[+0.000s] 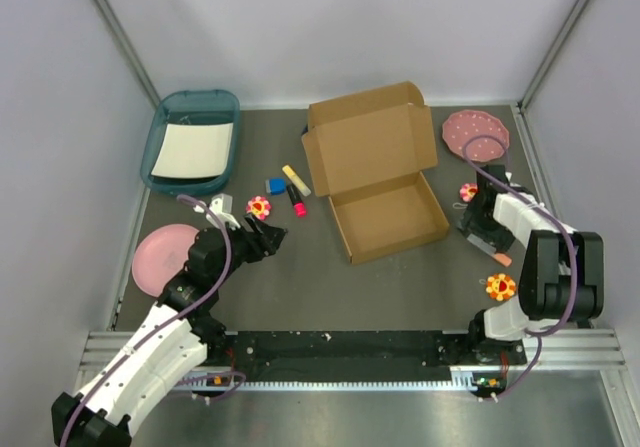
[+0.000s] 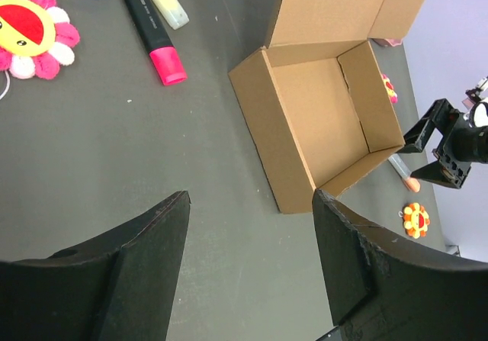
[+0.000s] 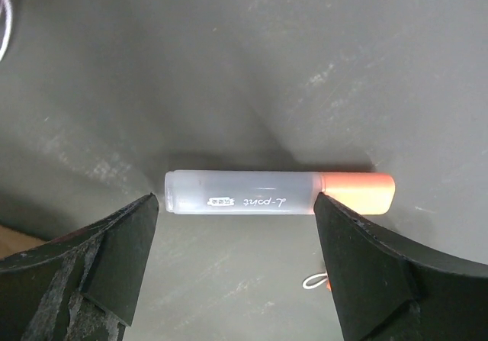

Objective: Fold the paper box

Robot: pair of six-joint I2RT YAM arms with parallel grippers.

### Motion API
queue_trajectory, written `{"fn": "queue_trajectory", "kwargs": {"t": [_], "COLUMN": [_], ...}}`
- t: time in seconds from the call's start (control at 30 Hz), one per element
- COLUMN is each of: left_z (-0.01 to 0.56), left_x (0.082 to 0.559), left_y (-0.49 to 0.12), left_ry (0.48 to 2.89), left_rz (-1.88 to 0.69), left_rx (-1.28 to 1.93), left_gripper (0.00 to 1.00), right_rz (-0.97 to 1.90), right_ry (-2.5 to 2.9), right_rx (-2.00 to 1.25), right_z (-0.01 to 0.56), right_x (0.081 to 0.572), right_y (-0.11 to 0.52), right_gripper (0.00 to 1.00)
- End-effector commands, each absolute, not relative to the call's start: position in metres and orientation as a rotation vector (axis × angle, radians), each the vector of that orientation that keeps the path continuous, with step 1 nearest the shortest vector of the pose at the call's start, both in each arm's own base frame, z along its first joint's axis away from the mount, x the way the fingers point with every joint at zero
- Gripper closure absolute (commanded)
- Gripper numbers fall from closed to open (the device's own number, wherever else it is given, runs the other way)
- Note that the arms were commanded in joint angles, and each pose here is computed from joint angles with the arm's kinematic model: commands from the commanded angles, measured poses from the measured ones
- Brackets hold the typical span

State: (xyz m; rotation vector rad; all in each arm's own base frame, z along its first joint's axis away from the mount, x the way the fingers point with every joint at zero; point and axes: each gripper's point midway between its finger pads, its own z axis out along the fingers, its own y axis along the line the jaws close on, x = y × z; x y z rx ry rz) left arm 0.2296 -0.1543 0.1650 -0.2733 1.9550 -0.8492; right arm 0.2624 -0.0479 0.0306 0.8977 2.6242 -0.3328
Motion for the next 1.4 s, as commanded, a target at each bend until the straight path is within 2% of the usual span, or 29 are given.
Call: {"fn": "queue_trajectory", "kwargs": {"t": [0.0, 0.27, 0.4, 0.5, 0.63, 0.7, 0.77, 0.8, 0.9, 1.03, 1.23, 1.37], "left_z": [0.171, 0.168, 0.164, 0.164, 0.164, 0.164, 0.165, 0.164, 0.163, 0.163, 0.161, 0.159], "left_x": [0.230, 0.228, 0.227, 0.228, 0.231, 0.232, 0.233, 0.234, 0.236, 0.235, 0.235, 0.234], "left_y": [-0.158, -0.154, -0.154, -0.154, -0.156, -0.157, -0.157, -0.158, -0.160, -0.161, -0.160, -0.162], "left_ry": [1.928, 1.936, 1.943, 1.945, 1.947, 1.951, 1.947, 1.950, 1.953, 1.956, 1.957, 1.967], "left_rz": [-0.873, -0.853, -0.854, -0.855, -0.853, -0.850, -0.852, -0.851, -0.860, -0.862, -0.855, -0.856], "left_rx": [-0.256, -0.258, -0.265, -0.268, -0.265, -0.264, -0.264, -0.266, -0.267, -0.260, -0.253, -0.246], "left_gripper": [0.29, 0.29, 0.29, 0.29, 0.29, 0.29, 0.29, 0.29, 0.29, 0.30, 0.30, 0.30], "right_rz": [-0.376, -0.357, -0.290, -0.224, -0.151, -0.146, -0.148, -0.122, -0.093, -0.138, -0.396, -0.433], "right_ry": [2.555, 2.527, 2.456, 2.387, 2.324, 2.292, 2.294, 2.292, 2.333, 2.418, 2.481, 2.489], "right_rx": [0.966, 0.933, 0.912, 0.893, 0.865, 0.857, 0.872, 0.900, 0.970, 0.969, 0.961, 0.995], "right_z": [0.028, 0.036, 0.060, 0.082, 0.105, 0.115, 0.115, 0.115, 0.101, 0.081, 0.053, 0.044], "right_x": [0.279, 0.286, 0.290, 0.291, 0.286, 0.283, 0.279, 0.280, 0.280, 0.284, 0.282, 0.285], "right_y": [-0.065, -0.067, -0.063, -0.059, -0.052, -0.053, -0.053, -0.049, -0.043, -0.045, -0.073, -0.084], "right_gripper": [0.16, 0.32, 0.39, 0.44, 0.44, 0.42, 0.32, 0.25, 0.19, 0.16, 0.13, 0.12]}}
